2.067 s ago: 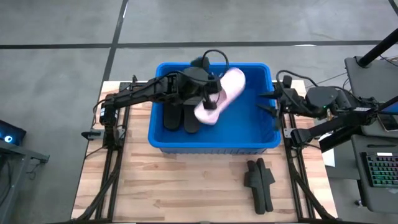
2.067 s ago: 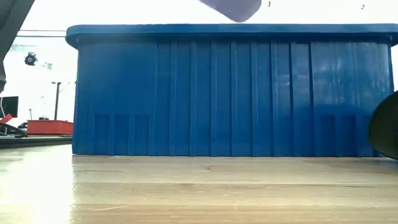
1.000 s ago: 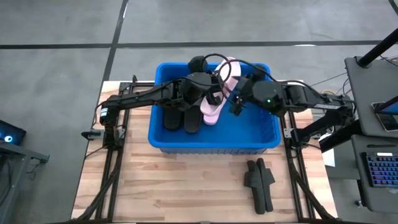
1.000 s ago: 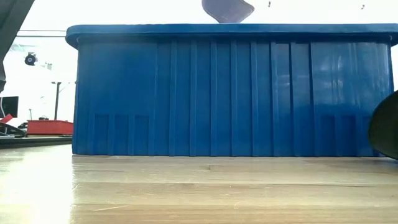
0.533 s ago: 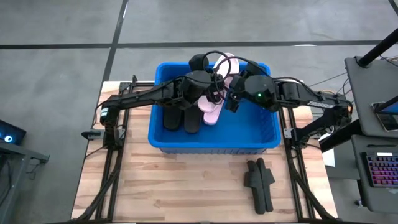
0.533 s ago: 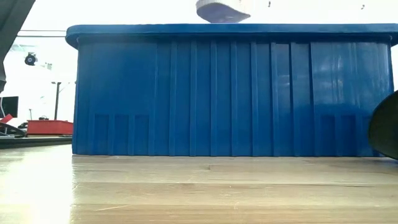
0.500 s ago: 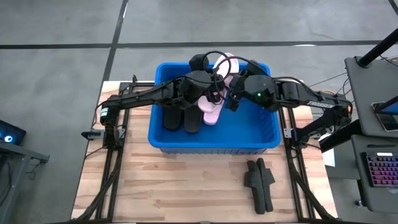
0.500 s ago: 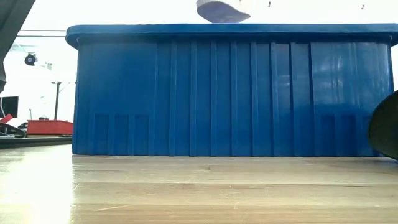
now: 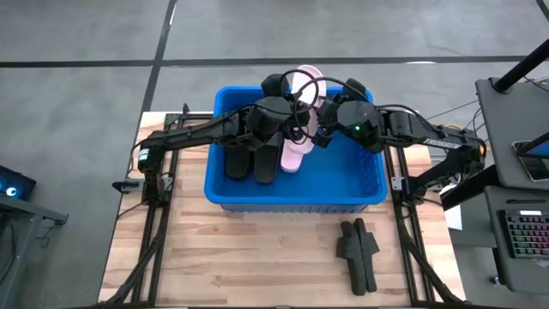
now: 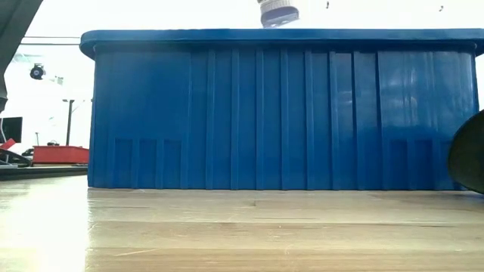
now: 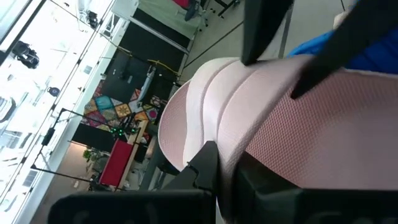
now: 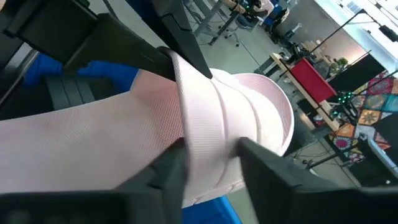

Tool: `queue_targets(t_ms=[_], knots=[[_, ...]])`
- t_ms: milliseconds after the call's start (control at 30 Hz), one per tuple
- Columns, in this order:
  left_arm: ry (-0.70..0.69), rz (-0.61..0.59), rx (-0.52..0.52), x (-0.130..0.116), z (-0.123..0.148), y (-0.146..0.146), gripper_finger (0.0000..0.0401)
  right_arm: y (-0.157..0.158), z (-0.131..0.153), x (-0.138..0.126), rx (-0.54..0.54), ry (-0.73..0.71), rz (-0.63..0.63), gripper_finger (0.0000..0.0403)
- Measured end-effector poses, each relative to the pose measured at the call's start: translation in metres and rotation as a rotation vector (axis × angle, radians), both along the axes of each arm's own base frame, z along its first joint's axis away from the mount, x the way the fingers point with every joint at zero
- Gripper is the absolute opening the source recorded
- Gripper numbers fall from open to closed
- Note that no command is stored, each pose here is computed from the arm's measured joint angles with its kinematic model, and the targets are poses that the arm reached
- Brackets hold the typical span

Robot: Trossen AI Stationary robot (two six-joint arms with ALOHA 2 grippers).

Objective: Pick and place slides into bin
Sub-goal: Put the pink slides into the blue bin

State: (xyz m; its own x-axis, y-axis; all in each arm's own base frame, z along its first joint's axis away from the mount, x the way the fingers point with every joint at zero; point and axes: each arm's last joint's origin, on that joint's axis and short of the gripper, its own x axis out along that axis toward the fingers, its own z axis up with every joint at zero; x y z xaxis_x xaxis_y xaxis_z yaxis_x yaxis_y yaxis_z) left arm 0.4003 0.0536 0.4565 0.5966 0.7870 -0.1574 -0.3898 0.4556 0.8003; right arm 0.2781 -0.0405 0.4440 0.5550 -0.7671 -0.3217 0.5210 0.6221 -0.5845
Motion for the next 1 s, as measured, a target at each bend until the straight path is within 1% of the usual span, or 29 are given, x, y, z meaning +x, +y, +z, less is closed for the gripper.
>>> queue_targets(t_ms=[133, 200, 300, 367, 467, 667, 767, 867, 1000], knots=[[0.0, -0.005, -0.002, 0.0, 0.0, 0.0, 0.0, 0.0, 0.0, 0.0, -0.013, 0.016, 0.004, 0.0032], [-0.001, -0.005, -0.003, 0.0, 0.0, 0.0, 0.0, 0.0, 0.0, 0.0, -0.02, 0.024, 0.007, 0.0019], [-0.004, -0.012, -0.006, 0.0, 0.0, 0.0, 0.0011, -0.001, 0.001, 0.0, -0.024, 0.021, -0.001, 0.0012], [-0.013, -0.032, -0.009, 0.0, 0.002, -0.002, 0.0032, -0.001, 0.0, 0.0, -0.022, 0.023, -0.004, 0.001], [-0.024, -0.044, -0.011, -0.002, 0.005, -0.003, 0.0079, -0.003, -0.001, -0.001, -0.013, 0.014, -0.032, 0.001], [-0.074, -0.012, -0.017, -0.012, 0.015, -0.002, 0.0186, -0.009, 0.001, -0.01, 0.035, -0.037, -0.087, 0.0009], [-0.146, 0.002, -0.06, -0.02, 0.023, -0.003, 0.0225, -0.014, -0.007, -0.015, 0.084, -0.029, -0.137, 0.0009], [-0.257, 0.008, -0.112, -0.035, 0.037, -0.004, 0.0246, -0.019, -0.023, -0.018, 0.155, -0.009, -0.212, 0.0009], [-0.345, 0.004, -0.122, -0.061, 0.059, -0.006, 0.025, -0.023, -0.052, -0.014, 0.198, 0.005, -0.265, 0.0009]])
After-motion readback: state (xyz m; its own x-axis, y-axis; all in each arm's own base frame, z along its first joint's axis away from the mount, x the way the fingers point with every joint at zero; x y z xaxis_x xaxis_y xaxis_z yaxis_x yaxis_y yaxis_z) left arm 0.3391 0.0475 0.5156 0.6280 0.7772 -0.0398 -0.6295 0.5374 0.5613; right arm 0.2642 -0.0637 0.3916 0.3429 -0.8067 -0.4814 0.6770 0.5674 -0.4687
